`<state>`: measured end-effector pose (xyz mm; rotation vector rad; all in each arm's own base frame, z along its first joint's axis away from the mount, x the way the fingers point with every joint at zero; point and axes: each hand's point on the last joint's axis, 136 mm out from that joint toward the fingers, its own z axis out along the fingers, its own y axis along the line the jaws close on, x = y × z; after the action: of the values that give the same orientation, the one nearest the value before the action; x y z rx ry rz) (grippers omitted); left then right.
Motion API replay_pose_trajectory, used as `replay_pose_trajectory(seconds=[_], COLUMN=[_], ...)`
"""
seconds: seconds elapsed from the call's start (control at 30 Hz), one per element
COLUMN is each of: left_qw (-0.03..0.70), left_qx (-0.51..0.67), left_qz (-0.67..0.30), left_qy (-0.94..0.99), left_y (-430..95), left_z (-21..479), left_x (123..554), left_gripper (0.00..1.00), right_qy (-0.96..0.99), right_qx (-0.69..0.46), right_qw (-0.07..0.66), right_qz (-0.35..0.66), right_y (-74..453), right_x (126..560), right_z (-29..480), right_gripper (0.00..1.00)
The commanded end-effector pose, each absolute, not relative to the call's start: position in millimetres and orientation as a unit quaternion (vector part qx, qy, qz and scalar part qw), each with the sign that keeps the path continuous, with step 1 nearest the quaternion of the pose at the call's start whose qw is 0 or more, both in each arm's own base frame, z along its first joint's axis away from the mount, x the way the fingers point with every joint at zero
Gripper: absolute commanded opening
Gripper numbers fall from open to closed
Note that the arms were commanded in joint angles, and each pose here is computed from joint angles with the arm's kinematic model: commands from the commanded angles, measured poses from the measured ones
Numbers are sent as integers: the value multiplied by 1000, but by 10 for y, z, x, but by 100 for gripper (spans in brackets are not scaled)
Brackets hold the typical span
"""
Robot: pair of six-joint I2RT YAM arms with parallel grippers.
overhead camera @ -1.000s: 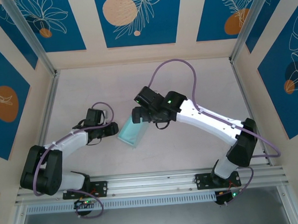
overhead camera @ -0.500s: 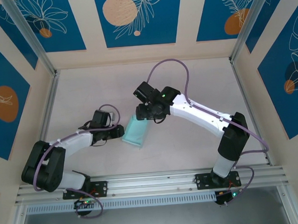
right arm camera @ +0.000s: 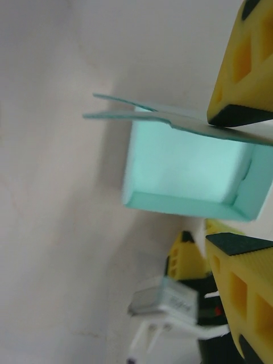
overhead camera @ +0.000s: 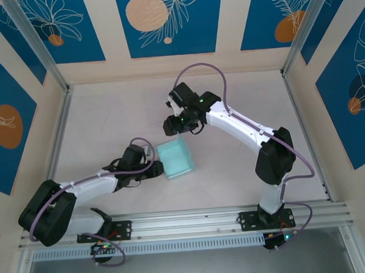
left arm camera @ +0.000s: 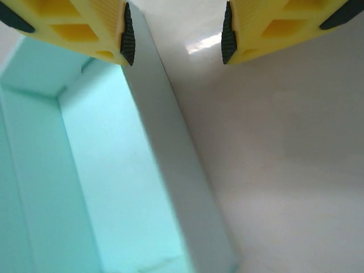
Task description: Fold the paper box
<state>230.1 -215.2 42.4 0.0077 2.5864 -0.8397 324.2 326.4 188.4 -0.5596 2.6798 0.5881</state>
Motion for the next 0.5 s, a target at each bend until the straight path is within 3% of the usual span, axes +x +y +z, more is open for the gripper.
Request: replay_pose_trajectory(seconds=[0.0,0.13,0.3,0.47], left_qw=[230,241,242,285], left_qx=[-7,11,45,51], left_qz=[-325,-338,-358,-340], left_qy=[917,910,901,895], left_y=[-2342,-2602,-2910,-2737], left_z=[519,555,608,817], left_x=[2294,2210,2146,2161], left_gripper=[46,46,48,49], right_qy=[916,923,940,953], right_qx=[-257,-243,-178,-35], right_qw=[184,205,254,296], right_qz=[247,215,138,62], right_y=[3429,3256,2744,1979], right_x=[3355,3612,3845,3620], right_z=[2060,2175,2543,2873], right_gripper=[58,68,73,72])
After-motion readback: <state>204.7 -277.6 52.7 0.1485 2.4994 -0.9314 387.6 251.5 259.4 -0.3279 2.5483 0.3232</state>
